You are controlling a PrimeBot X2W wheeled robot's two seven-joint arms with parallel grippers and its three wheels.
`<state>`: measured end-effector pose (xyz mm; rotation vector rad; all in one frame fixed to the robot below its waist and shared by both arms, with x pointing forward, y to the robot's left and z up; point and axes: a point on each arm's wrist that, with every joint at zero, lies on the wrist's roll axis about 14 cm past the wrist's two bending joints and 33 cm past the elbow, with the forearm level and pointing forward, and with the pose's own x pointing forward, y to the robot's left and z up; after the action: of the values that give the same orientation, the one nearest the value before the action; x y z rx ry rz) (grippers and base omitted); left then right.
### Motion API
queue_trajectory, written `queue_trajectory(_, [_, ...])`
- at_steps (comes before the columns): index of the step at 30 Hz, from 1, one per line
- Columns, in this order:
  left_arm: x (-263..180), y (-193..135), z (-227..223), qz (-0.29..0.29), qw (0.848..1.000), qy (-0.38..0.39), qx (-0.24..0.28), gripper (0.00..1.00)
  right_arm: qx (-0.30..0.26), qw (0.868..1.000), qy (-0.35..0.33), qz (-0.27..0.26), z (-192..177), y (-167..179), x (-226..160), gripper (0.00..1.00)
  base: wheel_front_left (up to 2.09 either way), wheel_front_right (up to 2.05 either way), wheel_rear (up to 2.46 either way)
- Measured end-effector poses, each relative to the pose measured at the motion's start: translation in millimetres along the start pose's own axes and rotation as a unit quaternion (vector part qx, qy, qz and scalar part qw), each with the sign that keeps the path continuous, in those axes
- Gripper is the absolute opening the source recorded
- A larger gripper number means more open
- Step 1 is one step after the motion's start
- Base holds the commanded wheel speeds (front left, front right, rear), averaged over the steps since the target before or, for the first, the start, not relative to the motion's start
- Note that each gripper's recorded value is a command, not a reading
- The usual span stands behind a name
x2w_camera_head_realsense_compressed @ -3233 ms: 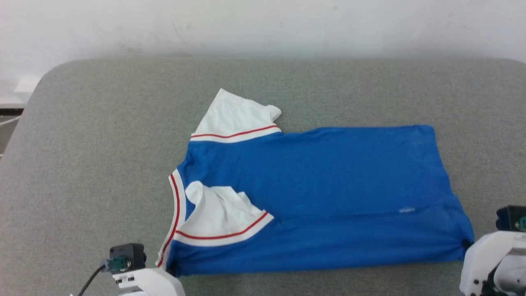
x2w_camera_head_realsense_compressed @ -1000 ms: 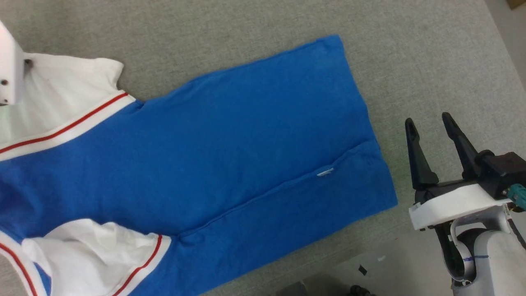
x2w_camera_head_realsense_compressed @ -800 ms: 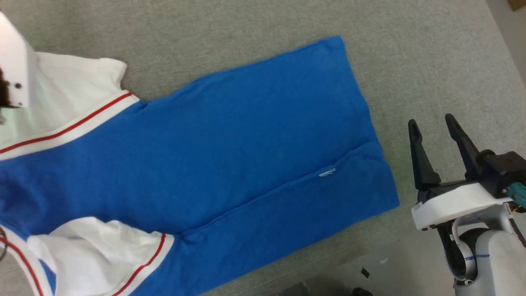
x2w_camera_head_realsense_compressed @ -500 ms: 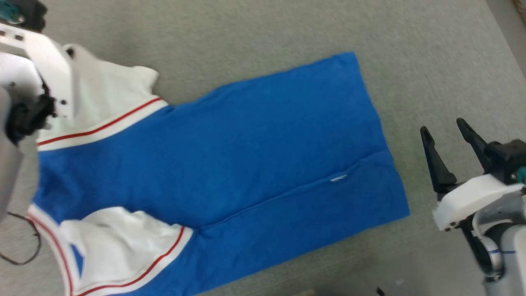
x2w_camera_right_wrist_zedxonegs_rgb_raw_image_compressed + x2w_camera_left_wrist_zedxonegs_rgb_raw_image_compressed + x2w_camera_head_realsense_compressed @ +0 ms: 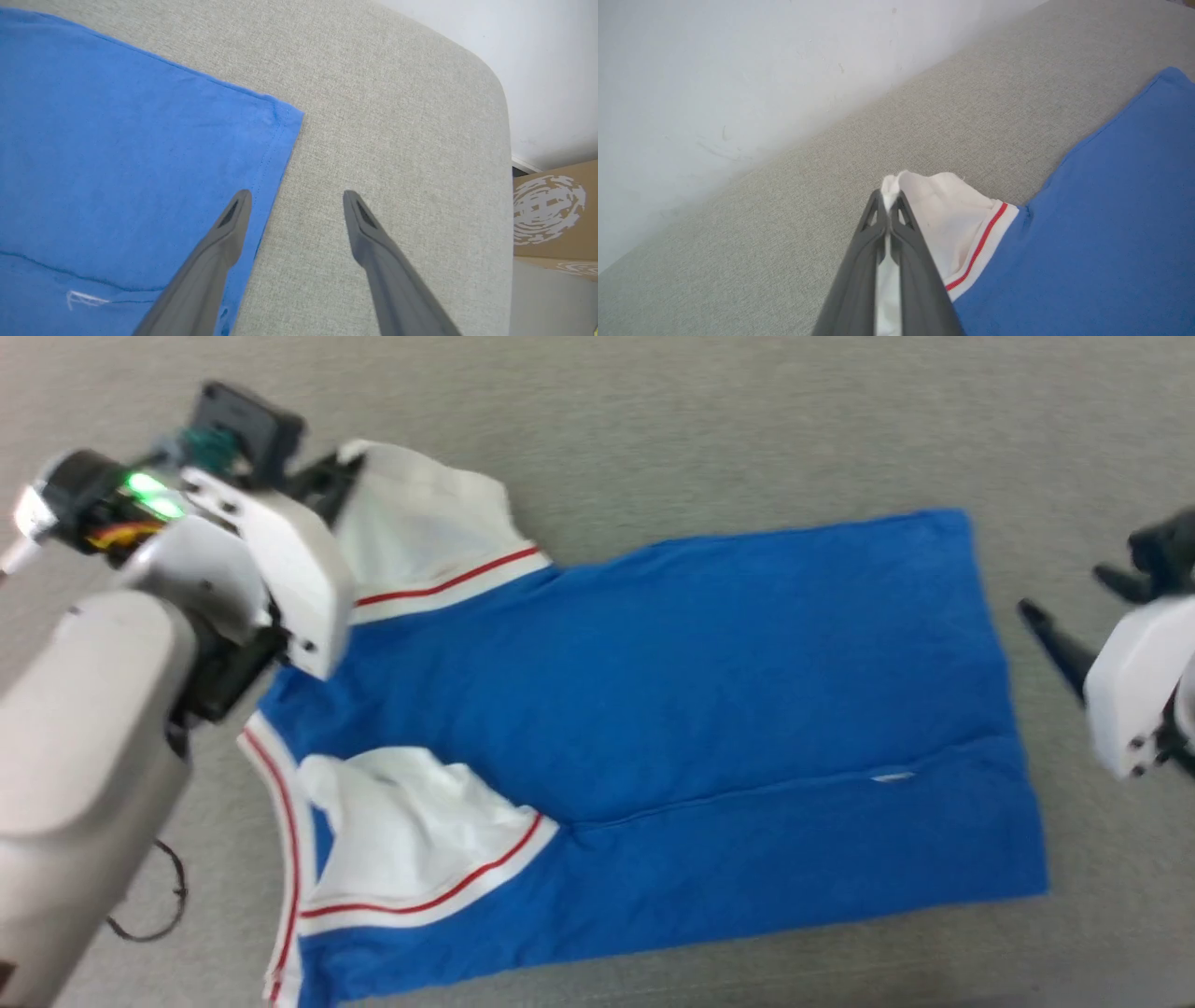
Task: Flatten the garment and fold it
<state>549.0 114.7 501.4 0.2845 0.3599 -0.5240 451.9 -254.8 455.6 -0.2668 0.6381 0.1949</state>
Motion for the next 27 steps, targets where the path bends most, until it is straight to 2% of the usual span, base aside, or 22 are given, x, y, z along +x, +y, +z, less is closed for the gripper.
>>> queue_trajectory(8, [-26,-13,-11,0.002,1.0,-0.011,-0.001,0.0,-0.058,0.996,0.059,0.023,19,0,55,1.0,0.0,0.0,0.0])
queue_trajectory(15, [-34,-20,-17,0.0,1.0,-0.014,-0.006,0.0,-0.094,0.986,0.131,0.04,-8,10,98,1.0,0.0,0.0,0.0])
queue_trajectory(21, [-35,-19,-29,0.005,1.0,-0.004,-0.015,0.0,-0.11,0.983,0.135,0.055,-10,18,124,1.0,0.0,0.0,0.0])
queue_trajectory(22, [-35,-18,-31,0.006,1.0,-0.002,-0.016,0.0,-0.113,0.983,0.136,0.059,-11,20,126,0.44,0.0,0.0,0.0])
queue_trajectory(23, [-35,-18,-33,0.007,1.0,0.0,-0.017,0.0,-0.114,0.982,0.137,0.063,-12,21,128,0.29,0.0,0.0,0.0])
queue_trajectory(24, [-35,-17,-34,0.009,1.0,0.0,-0.019,0.0,-0.117,0.982,0.136,0.066,-12,23,129,0.0,0.0,0.0,0.0])
queue_trajectory(27, [-37,-14,-36,0.02,0.999,-0.004,-0.028,0.0,-0.12,0.982,0.121,0.075,-9,29,129,0.0,0.0,0.0,0.0])
